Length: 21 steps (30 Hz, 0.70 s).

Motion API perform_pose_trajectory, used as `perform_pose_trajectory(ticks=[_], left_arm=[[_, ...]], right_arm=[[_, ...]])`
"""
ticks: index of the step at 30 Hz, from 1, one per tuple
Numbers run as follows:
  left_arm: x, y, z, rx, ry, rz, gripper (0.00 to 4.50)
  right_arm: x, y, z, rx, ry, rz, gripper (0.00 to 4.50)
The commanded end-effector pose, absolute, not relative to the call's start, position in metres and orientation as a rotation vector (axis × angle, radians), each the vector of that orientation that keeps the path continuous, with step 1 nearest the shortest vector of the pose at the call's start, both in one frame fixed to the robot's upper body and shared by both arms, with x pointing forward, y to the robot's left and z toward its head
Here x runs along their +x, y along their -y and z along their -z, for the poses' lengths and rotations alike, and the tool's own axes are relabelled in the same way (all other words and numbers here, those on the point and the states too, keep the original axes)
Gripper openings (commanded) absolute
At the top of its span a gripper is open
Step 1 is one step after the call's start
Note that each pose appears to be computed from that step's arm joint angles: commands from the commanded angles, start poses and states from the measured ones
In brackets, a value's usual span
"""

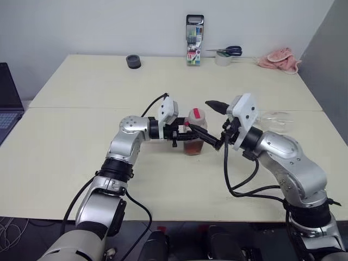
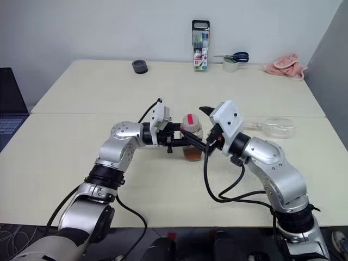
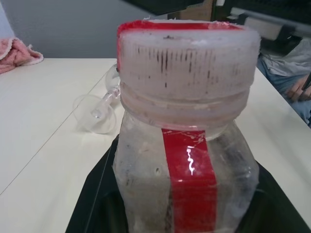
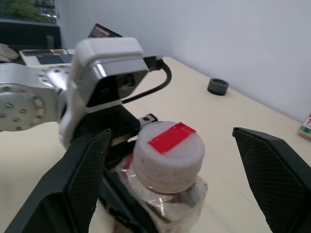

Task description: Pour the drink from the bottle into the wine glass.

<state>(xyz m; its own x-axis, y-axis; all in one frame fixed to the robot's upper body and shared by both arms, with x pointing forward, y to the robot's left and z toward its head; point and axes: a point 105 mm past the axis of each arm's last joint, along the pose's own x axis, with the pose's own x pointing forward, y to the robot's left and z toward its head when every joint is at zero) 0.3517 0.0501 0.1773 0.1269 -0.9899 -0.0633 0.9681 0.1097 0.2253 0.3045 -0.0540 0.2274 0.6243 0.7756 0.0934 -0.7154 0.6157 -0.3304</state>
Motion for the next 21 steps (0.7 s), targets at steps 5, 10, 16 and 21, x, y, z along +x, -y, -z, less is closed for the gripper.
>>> perform_pose_trajectory(ticks=[5, 10, 16, 21], left_arm=[[0.348, -0.047, -0.193, 0.262, 0.173, 1.47, 1.78], [0.347, -0.047, -0.191, 0.267, 0.167, 1.474, 1.78], [0.346, -0.048, -0.189, 0.271, 0.163, 1.476, 1.78], [0.346, -0.048, -0.188, 0.275, 0.159, 1.477, 1.78]], right_arm=[[0.311, 0.054, -0.242, -0.294, 0.317, -0.816, 4.29], [0.312, 0.062, -0.241, -0.279, 0.3, -0.797, 4.29], [0.309, 0.073, -0.239, -0.263, 0.274, -0.779, 4.29], [0.306, 0.078, -0.24, -0.251, 0.261, -0.776, 4.29]])
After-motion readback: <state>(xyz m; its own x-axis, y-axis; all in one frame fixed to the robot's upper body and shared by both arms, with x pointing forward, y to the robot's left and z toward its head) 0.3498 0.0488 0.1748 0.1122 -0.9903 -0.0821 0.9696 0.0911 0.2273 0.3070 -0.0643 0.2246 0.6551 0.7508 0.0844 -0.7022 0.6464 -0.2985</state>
